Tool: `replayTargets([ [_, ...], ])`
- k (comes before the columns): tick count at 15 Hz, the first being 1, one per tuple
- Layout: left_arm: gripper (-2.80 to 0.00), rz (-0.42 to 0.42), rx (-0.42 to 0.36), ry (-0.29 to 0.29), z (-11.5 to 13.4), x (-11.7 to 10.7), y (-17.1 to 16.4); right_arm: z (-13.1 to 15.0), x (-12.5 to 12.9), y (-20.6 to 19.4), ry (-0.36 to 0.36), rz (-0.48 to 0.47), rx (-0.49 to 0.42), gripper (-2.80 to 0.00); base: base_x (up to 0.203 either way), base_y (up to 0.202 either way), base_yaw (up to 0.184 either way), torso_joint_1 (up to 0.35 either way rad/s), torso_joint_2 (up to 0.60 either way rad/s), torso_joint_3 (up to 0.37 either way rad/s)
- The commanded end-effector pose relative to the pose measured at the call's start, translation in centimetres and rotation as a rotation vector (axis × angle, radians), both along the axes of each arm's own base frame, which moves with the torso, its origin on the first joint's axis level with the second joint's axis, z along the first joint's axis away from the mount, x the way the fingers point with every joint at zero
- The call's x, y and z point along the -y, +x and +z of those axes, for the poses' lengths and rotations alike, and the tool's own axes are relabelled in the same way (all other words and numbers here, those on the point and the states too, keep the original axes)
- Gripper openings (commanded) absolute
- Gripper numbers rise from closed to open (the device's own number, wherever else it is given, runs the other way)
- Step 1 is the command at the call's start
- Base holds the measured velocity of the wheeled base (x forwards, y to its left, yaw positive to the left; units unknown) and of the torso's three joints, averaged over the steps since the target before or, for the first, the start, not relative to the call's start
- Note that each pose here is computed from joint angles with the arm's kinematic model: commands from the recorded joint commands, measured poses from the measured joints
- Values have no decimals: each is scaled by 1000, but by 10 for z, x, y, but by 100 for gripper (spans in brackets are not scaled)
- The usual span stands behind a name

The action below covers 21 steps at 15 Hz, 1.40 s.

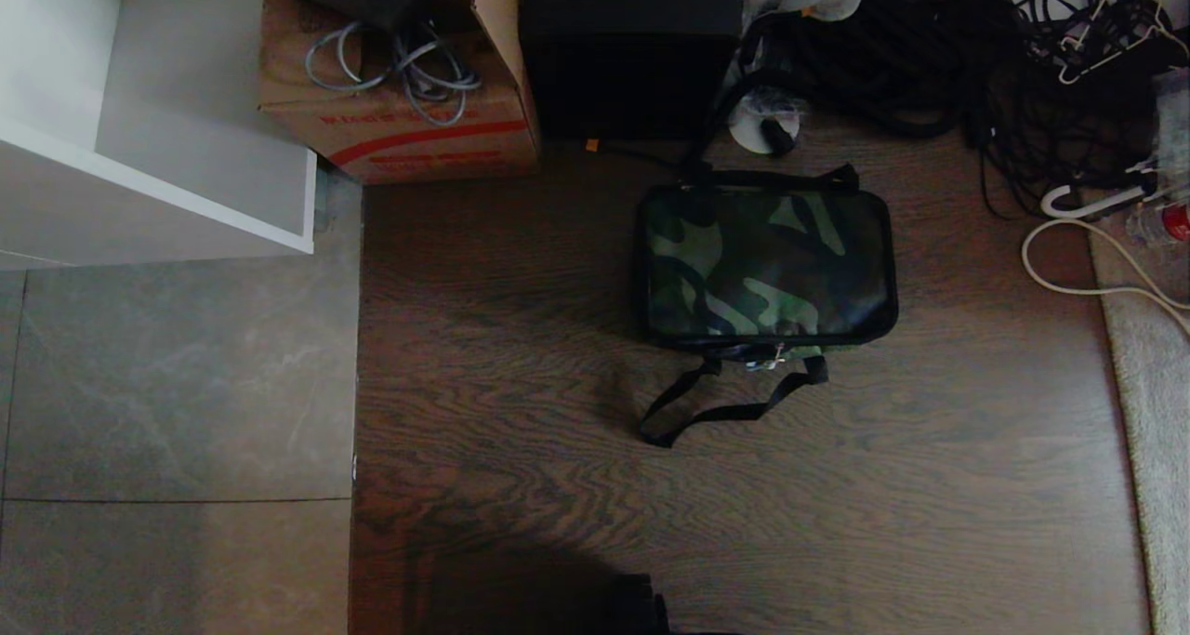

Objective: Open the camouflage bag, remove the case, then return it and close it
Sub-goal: Open the top of the storage box

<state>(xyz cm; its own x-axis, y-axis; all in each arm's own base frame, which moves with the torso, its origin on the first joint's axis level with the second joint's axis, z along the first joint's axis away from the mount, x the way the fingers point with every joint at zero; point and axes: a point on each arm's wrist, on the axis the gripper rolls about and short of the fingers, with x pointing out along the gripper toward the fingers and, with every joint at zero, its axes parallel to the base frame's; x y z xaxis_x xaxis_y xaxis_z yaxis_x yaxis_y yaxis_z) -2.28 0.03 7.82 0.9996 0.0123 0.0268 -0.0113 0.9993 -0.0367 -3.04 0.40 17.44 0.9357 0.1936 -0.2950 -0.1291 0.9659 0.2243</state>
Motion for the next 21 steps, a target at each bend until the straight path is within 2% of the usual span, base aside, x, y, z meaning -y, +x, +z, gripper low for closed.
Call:
replayTargets([
  [1,-280,1,-5,0,-2,0,0,15,-3,52,59,89,-225,-280,0,0,0,0,0,0],
  [5,-280,1,-5,0,-2,0,0,14,-10,133,127,227,-380,-280,0,0,0,0,0,0],
  [7,-280,0,-5,0,-2,0,0,3,-19,176,134,287,-402,-280,0,0,0,0,0,0],
  [10,-280,1,-5,0,-2,0,0,-22,-40,231,125,383,-324,-280,0,0,0,0,0,0],
  [12,-280,0,-5,0,-2,0,0,-42,-52,257,135,412,-294,-280,0,0,0,0,0,0],
  [14,-280,1,-5,0,-2,0,0,-65,-58,273,152,414,-307,-280,0,0,0,0,0,0],
  [16,-280,0,-5,0,-2,0,0,-77,-62,286,178,406,-254,-280,0,0,0,0,0,0],
  [21,-280,0,-5,0,-2,0,0,-89,-66,311,160,379,-156,-280,0,0,0,0,0,0],
])
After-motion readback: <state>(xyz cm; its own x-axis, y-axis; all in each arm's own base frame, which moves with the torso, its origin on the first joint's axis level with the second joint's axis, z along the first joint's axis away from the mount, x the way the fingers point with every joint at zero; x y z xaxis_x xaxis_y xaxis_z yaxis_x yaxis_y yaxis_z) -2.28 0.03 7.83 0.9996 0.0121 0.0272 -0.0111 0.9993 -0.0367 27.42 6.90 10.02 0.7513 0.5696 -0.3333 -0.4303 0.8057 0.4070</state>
